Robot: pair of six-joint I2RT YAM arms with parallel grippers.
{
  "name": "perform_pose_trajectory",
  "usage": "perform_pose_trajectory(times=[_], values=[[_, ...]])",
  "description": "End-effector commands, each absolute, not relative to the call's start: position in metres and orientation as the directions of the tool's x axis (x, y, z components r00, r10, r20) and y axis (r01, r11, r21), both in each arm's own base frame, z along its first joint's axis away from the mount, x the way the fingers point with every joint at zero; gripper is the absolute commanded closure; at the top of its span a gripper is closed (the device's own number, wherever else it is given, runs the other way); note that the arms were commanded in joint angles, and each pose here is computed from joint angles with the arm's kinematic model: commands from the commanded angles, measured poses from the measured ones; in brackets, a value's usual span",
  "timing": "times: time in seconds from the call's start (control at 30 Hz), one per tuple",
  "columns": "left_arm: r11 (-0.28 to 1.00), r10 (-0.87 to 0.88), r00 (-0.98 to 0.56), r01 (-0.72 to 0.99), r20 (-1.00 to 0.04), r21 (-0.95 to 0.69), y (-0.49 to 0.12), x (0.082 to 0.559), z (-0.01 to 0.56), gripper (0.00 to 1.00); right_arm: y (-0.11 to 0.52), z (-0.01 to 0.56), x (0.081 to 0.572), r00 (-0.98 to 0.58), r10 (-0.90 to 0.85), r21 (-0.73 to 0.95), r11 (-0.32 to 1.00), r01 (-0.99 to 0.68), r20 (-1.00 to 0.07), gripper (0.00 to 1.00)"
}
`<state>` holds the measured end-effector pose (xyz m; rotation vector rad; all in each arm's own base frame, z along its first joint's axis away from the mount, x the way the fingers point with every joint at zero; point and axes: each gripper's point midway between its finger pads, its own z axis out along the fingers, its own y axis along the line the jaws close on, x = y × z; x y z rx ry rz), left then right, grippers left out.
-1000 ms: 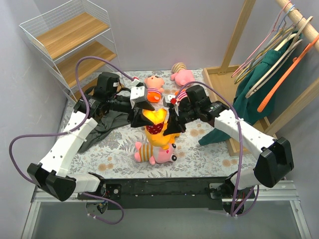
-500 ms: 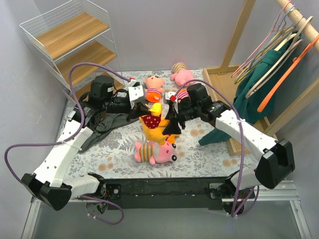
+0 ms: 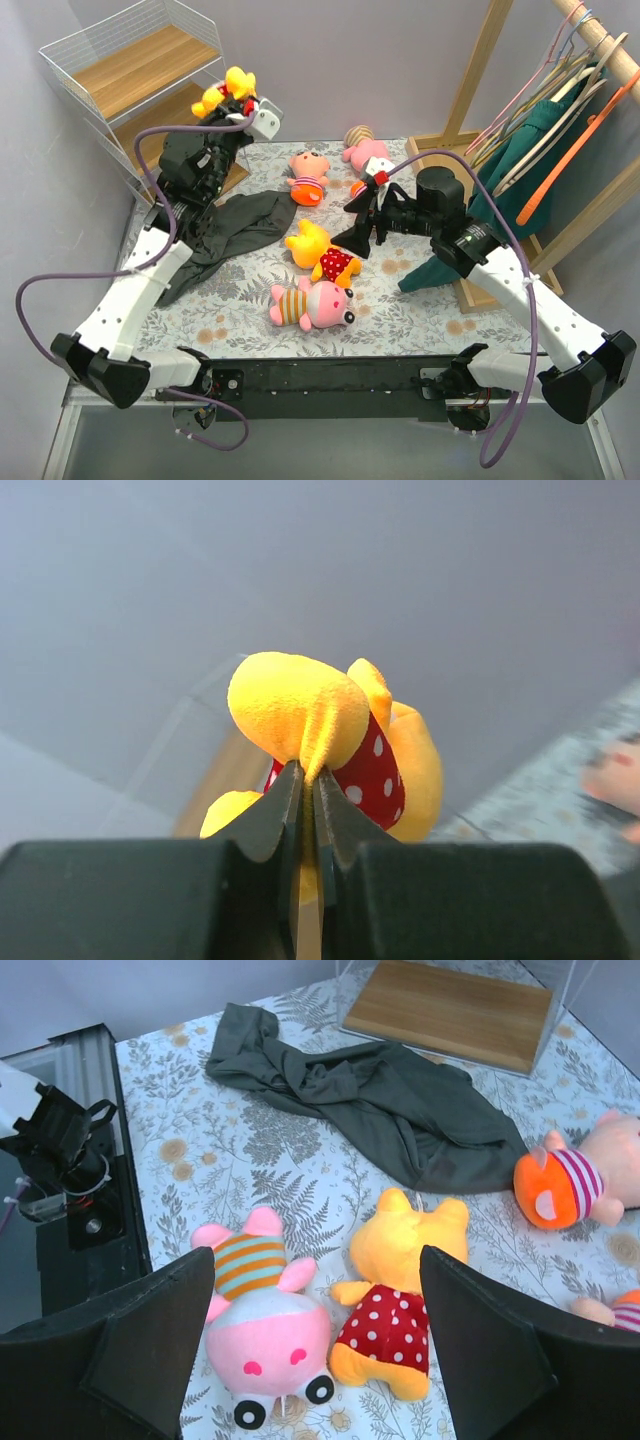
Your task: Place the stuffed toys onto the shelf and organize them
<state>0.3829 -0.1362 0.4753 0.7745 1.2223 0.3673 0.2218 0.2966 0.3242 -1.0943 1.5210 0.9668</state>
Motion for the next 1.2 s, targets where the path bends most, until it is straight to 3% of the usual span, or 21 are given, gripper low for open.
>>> perform_pose_trajectory(times=[0.0, 0.2, 0.33, 0.87, 1.0, 1.17], values=[[0.641, 0.766, 0.345, -0.356, -0.542, 0.680, -0.085, 0.386, 0.585, 1.00, 0.292, 0.320, 0.234, -0.141, -0.159, 0.077, 0.355, -0.932, -0.977, 0.10], [0.604, 0.797, 0.376, -0.490, -0.473, 0.629, -0.075, 0.394, 0.630, 1.00, 0.288, 0.318, 0.235, -0.148, -0.169, 0.075, 0.375, -0.924, -0.975, 0.09], [0.546, 0.837, 0.319, -0.539, -0.444, 0.642, -0.057, 0.421, 0.619, 1.00, 0.286, 0.317, 0.232, -0.148, -0.174, 0.074, 0.374, -0.924, -0.974, 0.09], [0.576, 0.817, 0.347, -0.446, -0.460, 0.685, -0.034, 0.485, 0.556, 1.00, 0.280, 0.332, 0.222, -0.141, -0.160, 0.074, 0.365, -0.928, -0.977, 0.09], [0.599, 0.799, 0.373, -0.419, -0.471, 0.683, -0.033, 0.495, 0.545, 0.94, 0.279, 0.335, 0.219, -0.136, -0.155, 0.072, 0.362, -0.929, -0.979, 0.09], [0.621, 0.784, 0.337, -0.419, -0.522, 0.662, -0.022, 0.513, 0.532, 0.94, 0.278, 0.341, 0.216, -0.131, -0.145, 0.071, 0.356, -0.932, -0.981, 0.09]])
